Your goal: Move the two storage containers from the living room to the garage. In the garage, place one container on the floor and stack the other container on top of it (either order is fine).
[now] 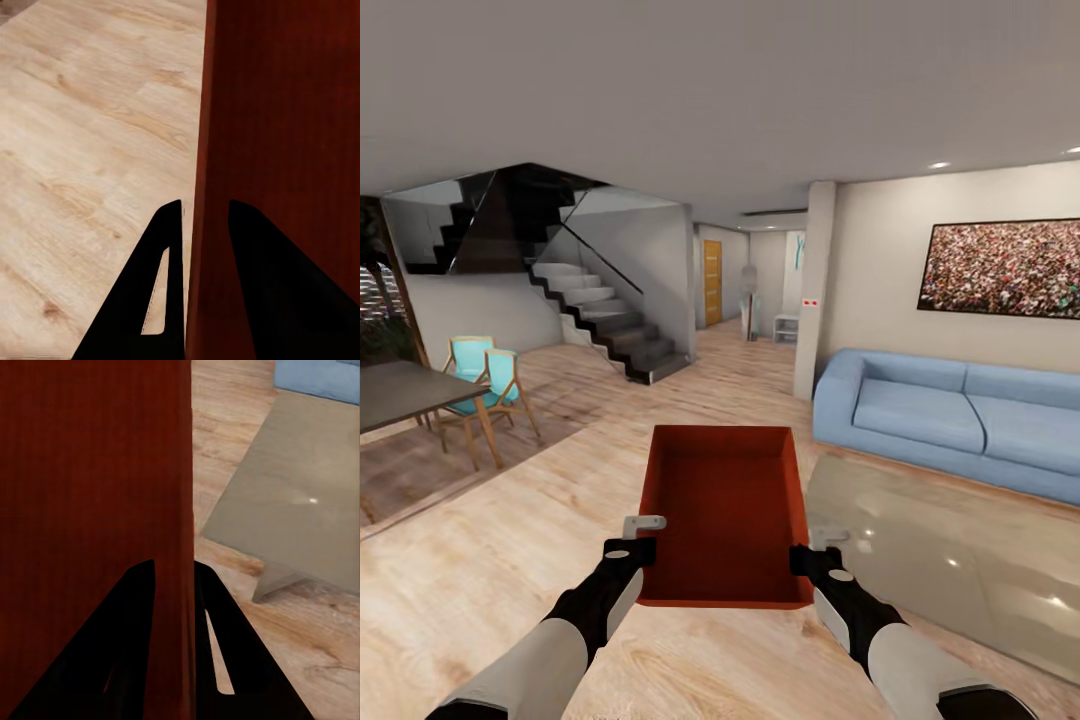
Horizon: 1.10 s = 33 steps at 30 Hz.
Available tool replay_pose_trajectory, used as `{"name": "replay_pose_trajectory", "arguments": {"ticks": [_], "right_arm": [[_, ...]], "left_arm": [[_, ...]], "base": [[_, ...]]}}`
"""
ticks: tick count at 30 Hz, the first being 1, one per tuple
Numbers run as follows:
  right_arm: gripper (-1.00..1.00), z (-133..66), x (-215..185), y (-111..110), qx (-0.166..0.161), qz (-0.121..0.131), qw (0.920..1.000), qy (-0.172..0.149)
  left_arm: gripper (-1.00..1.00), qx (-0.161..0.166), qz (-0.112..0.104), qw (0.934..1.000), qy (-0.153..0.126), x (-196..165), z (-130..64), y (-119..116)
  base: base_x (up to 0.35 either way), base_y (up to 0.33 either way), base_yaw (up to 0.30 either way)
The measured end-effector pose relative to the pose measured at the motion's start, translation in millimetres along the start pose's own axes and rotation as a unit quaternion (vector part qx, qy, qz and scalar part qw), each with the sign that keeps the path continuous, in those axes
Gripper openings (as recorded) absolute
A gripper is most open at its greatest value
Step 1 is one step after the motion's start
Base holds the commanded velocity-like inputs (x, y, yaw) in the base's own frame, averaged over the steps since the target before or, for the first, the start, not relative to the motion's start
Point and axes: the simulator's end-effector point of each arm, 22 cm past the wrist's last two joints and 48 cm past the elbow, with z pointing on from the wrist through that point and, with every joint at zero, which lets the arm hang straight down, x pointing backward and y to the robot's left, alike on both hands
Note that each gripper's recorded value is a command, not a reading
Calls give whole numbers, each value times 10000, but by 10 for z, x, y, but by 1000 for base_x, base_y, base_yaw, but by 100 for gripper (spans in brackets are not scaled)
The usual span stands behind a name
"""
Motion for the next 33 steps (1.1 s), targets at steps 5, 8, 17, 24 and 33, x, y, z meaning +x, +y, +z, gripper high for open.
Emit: {"name": "replay_pose_trajectory", "arguments": {"ticks": [5,8,17,24,33], "right_arm": [[-100,0,0,0,1,0,10000,0],[-100,0,0,0,1,0,10000,0],[-100,-4,-4,-7,2,13,10000,-19],[-100,-7,2,-6,9,26,10000,-27],[-100,-8,5,-5,12,25,10000,-24]], "left_arm": [[-100,1,0,10000,-1,0,0,-1],[-100,1,0,10000,0,0,0,0],[-100,0,13,10000,-16,-13,-6,-7],[-100,4,22,10000,-18,-12,-7,-6],[-100,3,23,10000,-13,-9,-6,-5]], "base": [[0,0,300],[0,0,300],[58,0,258],[299,0,17],[320,0,1]]}}
